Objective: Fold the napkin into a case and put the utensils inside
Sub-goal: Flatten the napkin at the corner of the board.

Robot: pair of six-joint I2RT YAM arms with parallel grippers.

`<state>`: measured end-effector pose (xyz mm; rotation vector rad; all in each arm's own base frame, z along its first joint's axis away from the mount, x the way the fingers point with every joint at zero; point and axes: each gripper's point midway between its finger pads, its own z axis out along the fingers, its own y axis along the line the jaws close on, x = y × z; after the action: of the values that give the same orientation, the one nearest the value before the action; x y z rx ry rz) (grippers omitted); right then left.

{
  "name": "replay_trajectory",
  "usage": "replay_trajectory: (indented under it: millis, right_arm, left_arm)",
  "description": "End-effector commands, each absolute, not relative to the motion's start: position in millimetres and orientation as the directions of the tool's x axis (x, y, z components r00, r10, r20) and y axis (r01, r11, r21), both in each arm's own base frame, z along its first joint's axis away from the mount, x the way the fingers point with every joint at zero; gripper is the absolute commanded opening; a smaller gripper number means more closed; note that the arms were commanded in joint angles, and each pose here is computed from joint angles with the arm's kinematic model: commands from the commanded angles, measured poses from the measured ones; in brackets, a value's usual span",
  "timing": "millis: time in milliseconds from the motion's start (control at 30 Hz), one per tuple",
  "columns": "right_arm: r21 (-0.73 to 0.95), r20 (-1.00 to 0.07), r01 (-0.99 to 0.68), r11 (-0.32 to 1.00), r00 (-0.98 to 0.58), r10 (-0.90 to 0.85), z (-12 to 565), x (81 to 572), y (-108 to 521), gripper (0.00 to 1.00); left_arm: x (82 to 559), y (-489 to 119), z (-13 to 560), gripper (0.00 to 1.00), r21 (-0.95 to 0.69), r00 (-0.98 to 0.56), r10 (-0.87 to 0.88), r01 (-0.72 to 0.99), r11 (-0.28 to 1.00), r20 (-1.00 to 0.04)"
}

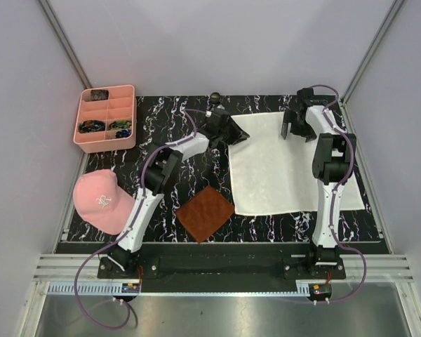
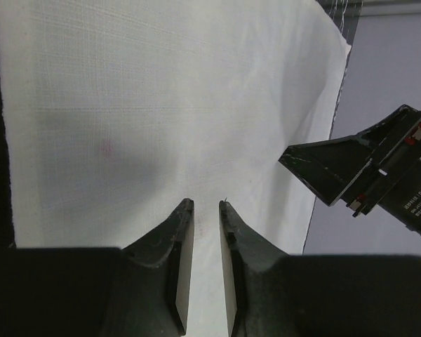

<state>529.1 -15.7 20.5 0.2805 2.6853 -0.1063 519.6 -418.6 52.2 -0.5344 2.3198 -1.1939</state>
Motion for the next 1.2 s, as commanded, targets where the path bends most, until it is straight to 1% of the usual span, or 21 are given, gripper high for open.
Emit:
replay_trajectory:
  millis: [0,100,233,267,300,367,500,600,700,733,767,800,833,867,900,933,967,1000,1100,1133,1167]
  right_arm:
    - [-0.07,-0.465,0.164,0.984,-0.878,0.113,19,550,-23,1.0]
    - [-0.061,-0.47,0.149,0.987,-0.877,0.103,16,558,-21,1.0]
    - [-0.056,-0.472,0.146,0.988,-0.875,0.103,12,565,-20,1.0]
    - [-0.055,-0.487,0.144,0.988,-0.868,0.1,16,570,-20,1.0]
    - [-0.06,-0.478,0.14,0.988,-0.873,0.095,10,570,-20,1.0]
    - [-0.066,-0.488,0.133,0.989,-0.869,0.085,11,576,-21,1.0]
    - [-0.065,-0.466,0.137,0.988,-0.88,0.091,3,573,-26,1.0]
    - [-0.045,-0.466,0.135,0.99,-0.879,0.099,6,572,-24,1.0]
    - [-0.014,-0.503,0.191,0.981,-0.85,0.158,33,576,-22,1.0]
    - [-0.016,-0.517,0.219,0.976,-0.837,0.179,44,575,-24,1.0]
    - [-0.011,-0.559,0.247,0.969,-0.805,0.199,75,575,-27,1.0]
    - [-0.021,-0.582,0.306,0.952,-0.778,0.237,90,571,-34,1.0]
    - [-0.036,-0.576,0.339,0.94,-0.776,0.257,94,560,-38,1.0]
    - [-0.02,-0.621,0.378,0.926,-0.731,0.284,129,553,-44,1.0]
    - [-0.006,-0.63,0.424,0.905,-0.704,0.326,140,544,-49,1.0]
    - [-0.011,-0.599,0.452,0.892,-0.717,0.356,130,525,-55,1.0]
    - [0.026,-0.632,0.497,0.867,-0.664,0.4,159,511,-70,1.0]
    - [0.041,-0.587,0.54,0.84,-0.667,0.458,141,489,-75,1.0]
    - [0.124,-0.578,0.672,0.73,-0.549,0.604,155,442,-116,1.0]
    - [0.098,-0.523,0.712,0.695,-0.558,0.645,128,412,-125,1.0]
    - [0.116,-0.54,0.738,0.665,-0.515,0.665,137,397,-134,1.0]
  left_arm:
    - [550,-426,76,0.24,-0.902,-0.775,-0.602,-0.101,0.419,-0.193]
    - [562,-420,66,0.24,-0.918,-0.759,-0.635,-0.14,0.372,-0.142]
    - [582,-421,67,0.26,-0.94,-0.74,-0.662,-0.129,0.315,-0.121]
    - [585,-421,54,0.26,-0.941,-0.737,-0.667,-0.139,0.31,-0.111]
    - [592,-418,55,0.26,-0.949,-0.726,-0.683,-0.153,0.277,-0.082]
    - [602,-414,50,0.26,-0.958,-0.712,-0.699,-0.148,0.245,-0.069]
    - [626,-402,66,0.26,-0.961,-0.678,-0.722,-0.082,0.264,-0.14]
    - [635,-397,80,0.29,-0.957,-0.655,-0.729,-0.03,0.289,-0.2]
    - [633,-403,105,0.32,-0.956,-0.67,-0.702,0.039,0.292,-0.241]
    - [629,-405,125,0.32,-0.954,-0.681,-0.686,0.064,0.293,-0.257]
    - [624,-405,132,0.36,-0.942,-0.688,-0.665,0.085,0.324,-0.29]
    - [614,-407,127,0.4,-0.934,-0.707,-0.642,0.074,0.351,-0.297]
    - [603,-406,164,0.43,-0.929,-0.708,-0.628,0.111,0.353,-0.324]
    - [594,-407,175,0.49,-0.912,-0.707,-0.603,0.151,0.381,-0.369]
    - [578,-404,156,0.52,-0.898,-0.729,-0.576,0.12,0.423,-0.369]
    - [566,-398,199,0.55,-0.89,-0.702,-0.583,0.164,0.426,-0.409]
    - [551,-399,204,0.57,-0.87,-0.7,-0.559,0.187,0.456,-0.443]
    - [532,-392,215,0.6,-0.858,-0.698,-0.549,0.189,0.478,-0.46]
    - [482,-396,221,0.59,-0.811,-0.727,-0.464,0.217,0.543,-0.505]
    - [468,-397,217,0.59,-0.799,-0.745,-0.435,0.215,0.562,-0.506]
    - [453,-404,219,0.58,-0.791,-0.754,-0.405,0.241,0.563,-0.518]
